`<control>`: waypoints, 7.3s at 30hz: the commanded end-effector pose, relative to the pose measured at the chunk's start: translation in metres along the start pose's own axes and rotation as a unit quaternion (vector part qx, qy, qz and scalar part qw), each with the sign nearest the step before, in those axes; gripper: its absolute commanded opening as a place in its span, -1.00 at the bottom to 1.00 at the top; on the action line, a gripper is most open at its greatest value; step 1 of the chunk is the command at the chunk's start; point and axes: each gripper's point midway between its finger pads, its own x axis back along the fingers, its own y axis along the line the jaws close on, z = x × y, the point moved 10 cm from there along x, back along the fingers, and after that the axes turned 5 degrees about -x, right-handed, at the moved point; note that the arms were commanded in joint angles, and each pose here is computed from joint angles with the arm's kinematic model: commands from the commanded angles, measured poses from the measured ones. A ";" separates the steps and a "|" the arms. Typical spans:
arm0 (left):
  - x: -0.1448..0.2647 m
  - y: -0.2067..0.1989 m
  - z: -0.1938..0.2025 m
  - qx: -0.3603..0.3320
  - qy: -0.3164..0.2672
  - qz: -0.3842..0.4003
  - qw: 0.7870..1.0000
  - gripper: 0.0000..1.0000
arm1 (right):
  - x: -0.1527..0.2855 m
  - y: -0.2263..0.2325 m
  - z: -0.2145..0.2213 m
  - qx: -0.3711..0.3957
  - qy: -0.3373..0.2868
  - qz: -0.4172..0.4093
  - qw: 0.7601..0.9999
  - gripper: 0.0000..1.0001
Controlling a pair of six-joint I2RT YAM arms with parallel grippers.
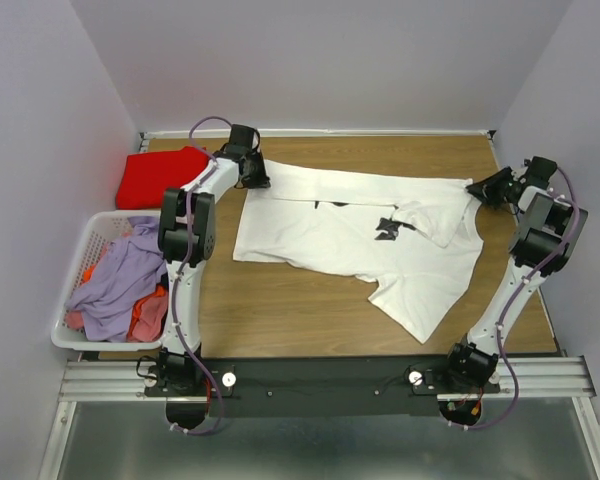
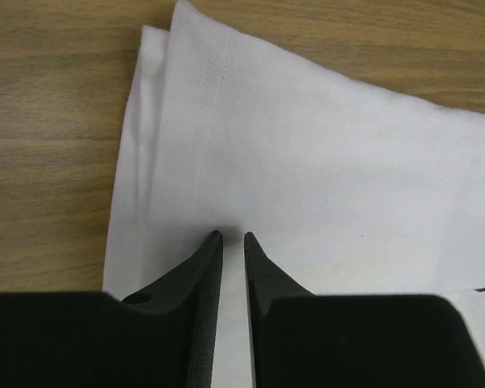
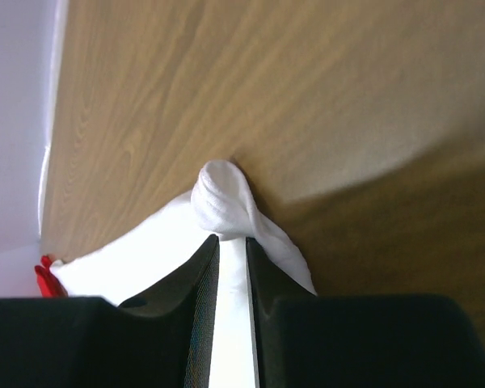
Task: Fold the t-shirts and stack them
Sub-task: Fold the tshirt
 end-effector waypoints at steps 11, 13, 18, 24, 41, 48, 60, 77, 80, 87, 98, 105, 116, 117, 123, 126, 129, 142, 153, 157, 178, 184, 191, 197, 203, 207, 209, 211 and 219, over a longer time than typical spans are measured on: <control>0.017 -0.004 -0.042 0.023 -0.067 0.024 0.997 0.30 | -0.011 0.024 -0.022 0.032 0.020 -0.069 0.997 -0.20; 0.031 -0.007 -0.053 0.011 -0.092 0.025 0.995 0.38 | 0.008 0.043 -0.021 0.044 0.017 -0.087 0.995 -0.17; 0.086 -0.024 -0.056 -0.002 -0.138 0.024 0.990 0.44 | 0.052 0.067 -0.004 0.068 0.004 -0.083 0.994 -0.05; 0.126 -0.017 0.014 -0.017 -0.095 -0.032 0.995 0.44 | 0.093 0.072 0.067 0.107 0.021 0.013 0.994 -0.03; 0.152 0.038 0.160 -0.019 0.068 -0.150 0.986 0.31 | 0.129 0.083 0.207 0.255 0.078 0.125 0.956 -0.03; 0.148 0.031 0.168 -0.030 0.083 -0.140 0.986 0.18 | 0.129 0.075 0.213 0.259 0.085 0.136 0.952 -0.03; 0.134 0.034 0.174 -0.058 0.093 -0.185 0.977 0.14 | 0.130 0.064 0.217 0.261 0.085 0.157 0.949 -0.03; 0.126 0.034 0.176 -0.072 0.110 -0.166 0.977 -0.77 | 0.155 0.034 0.212 0.207 0.032 0.359 0.910 0.14; 0.126 0.031 0.173 -0.075 0.106 -0.161 0.978 -0.92 | 0.159 0.024 0.204 0.170 0.044 0.389 0.904 0.17; 0.123 0.029 0.171 -0.078 0.104 -0.144 0.981 -0.93 | 0.172 -0.013 0.186 0.048 0.055 0.356 0.932 0.13; 0.121 0.027 0.167 -0.085 0.101 -0.137 0.982 -0.93 | 0.165 -0.044 0.193 0.006 0.063 0.354 0.933 -0.07; 0.124 0.028 0.166 -0.082 0.104 -0.139 0.981 -1.00 | 0.171 -0.055 0.190 -0.014 0.052 0.365 0.930 -0.73; 0.145 0.041 0.170 -0.067 0.119 -0.157 0.978 -1.00 | 0.185 -0.058 0.178 -0.046 0.030 0.365 0.929 -0.99; 0.145 0.041 0.170 -0.067 0.120 -0.158 0.978 -1.00 | 0.185 -0.056 0.177 -0.046 0.034 0.358 0.932 -0.99; 0.148 0.032 0.156 -0.067 0.106 -0.134 0.983 -1.00 | 0.188 -0.037 0.164 -0.020 0.041 0.310 0.950 -0.99; 0.148 0.025 0.145 -0.064 0.095 -0.113 0.987 -1.00 | 0.187 -0.024 0.157 -0.012 0.055 0.268 0.962 -0.99; 0.145 0.020 0.133 -0.068 0.091 -0.100 0.989 -1.00 | 0.186 -0.012 0.149 -0.011 0.061 0.233 0.971 -0.99; 0.118 0.018 0.075 -0.053 0.040 -0.106 0.992 -1.00 | 0.165 0.005 0.102 0.004 0.042 0.225 0.973 -0.99; 0.088 0.014 0.049 -0.051 0.031 -0.097 0.993 -1.00 | 0.136 0.007 0.086 0.005 0.057 0.215 0.975 -0.99; 0.081 0.015 0.043 -0.058 0.026 -0.099 0.993 -1.00 | 0.130 0.005 0.082 0.007 0.052 0.225 0.973 -0.99; 0.059 0.023 0.043 -0.066 0.012 -0.124 0.990 -1.00 | 0.104 0.007 0.072 0.022 0.050 0.225 0.973 -0.90; 0.061 0.023 0.045 -0.066 0.007 -0.119 0.991 -0.59 | 0.109 0.015 0.069 0.041 0.036 0.225 0.973 -0.60; 0.084 0.014 0.038 -0.068 -0.023 -0.108 0.992 0.30 | 0.137 0.047 0.083 0.108 -0.005 0.229 0.967 -0.01; 0.108 0.005 0.042 -0.068 -0.042 -0.101 0.992 0.45 | 0.148 0.067 0.142 0.176 0.019 0.233 0.956 0.12; 0.120 -0.001 0.064 -0.084 -0.038 -0.111 0.990 0.50 | 0.143 0.076 0.215 0.209 0.074 0.233 0.947 0.20; 0.123 -0.008 0.076 -0.099 -0.051 -0.126 0.986 0.54 | 0.133 0.067 0.240 0.225 0.084 0.274 0.931 0.26; 0.123 -0.012 0.081 -0.108 -0.053 -0.129 0.984 0.55 | 0.127 0.065 0.250 0.238 0.088 0.291 0.922 0.26; 0.123 -0.016 0.087 -0.115 -0.051 -0.128 0.984 0.57 | 0.123 0.060 0.254 0.251 0.079 0.316 0.911 0.26; 0.123 -0.027 0.096 -0.130 -0.050 -0.112 0.984 0.56 | 0.101 0.036 0.268 0.264 0.080 0.370 0.887 0.07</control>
